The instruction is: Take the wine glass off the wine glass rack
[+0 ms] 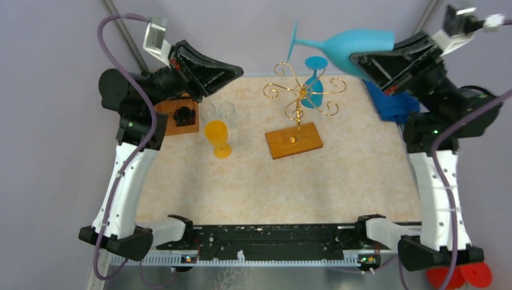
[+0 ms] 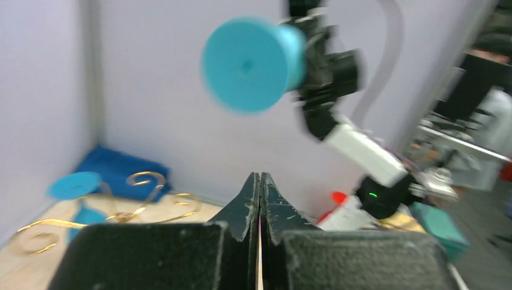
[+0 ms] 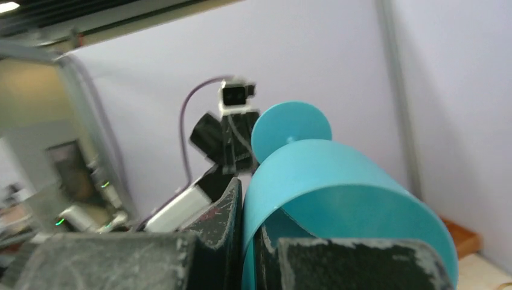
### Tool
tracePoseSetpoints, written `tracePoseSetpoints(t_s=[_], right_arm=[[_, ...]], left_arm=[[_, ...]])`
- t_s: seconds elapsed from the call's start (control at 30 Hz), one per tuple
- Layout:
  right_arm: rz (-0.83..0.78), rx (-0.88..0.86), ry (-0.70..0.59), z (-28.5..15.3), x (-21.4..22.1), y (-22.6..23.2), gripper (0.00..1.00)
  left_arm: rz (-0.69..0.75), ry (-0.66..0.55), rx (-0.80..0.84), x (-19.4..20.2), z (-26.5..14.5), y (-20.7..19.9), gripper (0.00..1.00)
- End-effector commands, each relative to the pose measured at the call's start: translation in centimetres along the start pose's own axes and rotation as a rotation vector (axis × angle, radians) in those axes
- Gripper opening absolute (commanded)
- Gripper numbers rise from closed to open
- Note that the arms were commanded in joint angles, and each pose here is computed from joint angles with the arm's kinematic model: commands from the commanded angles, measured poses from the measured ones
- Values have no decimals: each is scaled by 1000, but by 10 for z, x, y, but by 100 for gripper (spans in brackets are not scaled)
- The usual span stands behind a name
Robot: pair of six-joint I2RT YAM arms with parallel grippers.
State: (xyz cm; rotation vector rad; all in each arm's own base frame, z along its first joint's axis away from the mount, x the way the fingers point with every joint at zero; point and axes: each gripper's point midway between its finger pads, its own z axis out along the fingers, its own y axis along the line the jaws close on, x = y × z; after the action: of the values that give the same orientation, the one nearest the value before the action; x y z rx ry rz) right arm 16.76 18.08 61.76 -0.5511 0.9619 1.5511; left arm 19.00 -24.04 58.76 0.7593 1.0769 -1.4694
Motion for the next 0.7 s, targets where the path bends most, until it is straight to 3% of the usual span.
tracePoseSetpoints(t_s=[0.0, 0.17, 0.33, 0.5, 0.67], right_arm=[[-238, 663, 50, -34, -24, -89, 0], [-392, 1205, 86, -102, -60, -161, 0], [-423, 1600, 245, -181, -51, -222, 0], [-299, 1730, 450, -243, -21, -278, 0], [-124, 1739, 621, -283, 18, -331, 0]], left_arm=[[-100, 137, -515, 55, -24, 128, 0], [-232, 221, -749, 91, -38, 199, 0], [-234, 274, -941, 114, -60, 240, 0], [-194, 325, -1023, 122, -72, 255, 5], [-190, 356, -1034, 131, -77, 261, 7]])
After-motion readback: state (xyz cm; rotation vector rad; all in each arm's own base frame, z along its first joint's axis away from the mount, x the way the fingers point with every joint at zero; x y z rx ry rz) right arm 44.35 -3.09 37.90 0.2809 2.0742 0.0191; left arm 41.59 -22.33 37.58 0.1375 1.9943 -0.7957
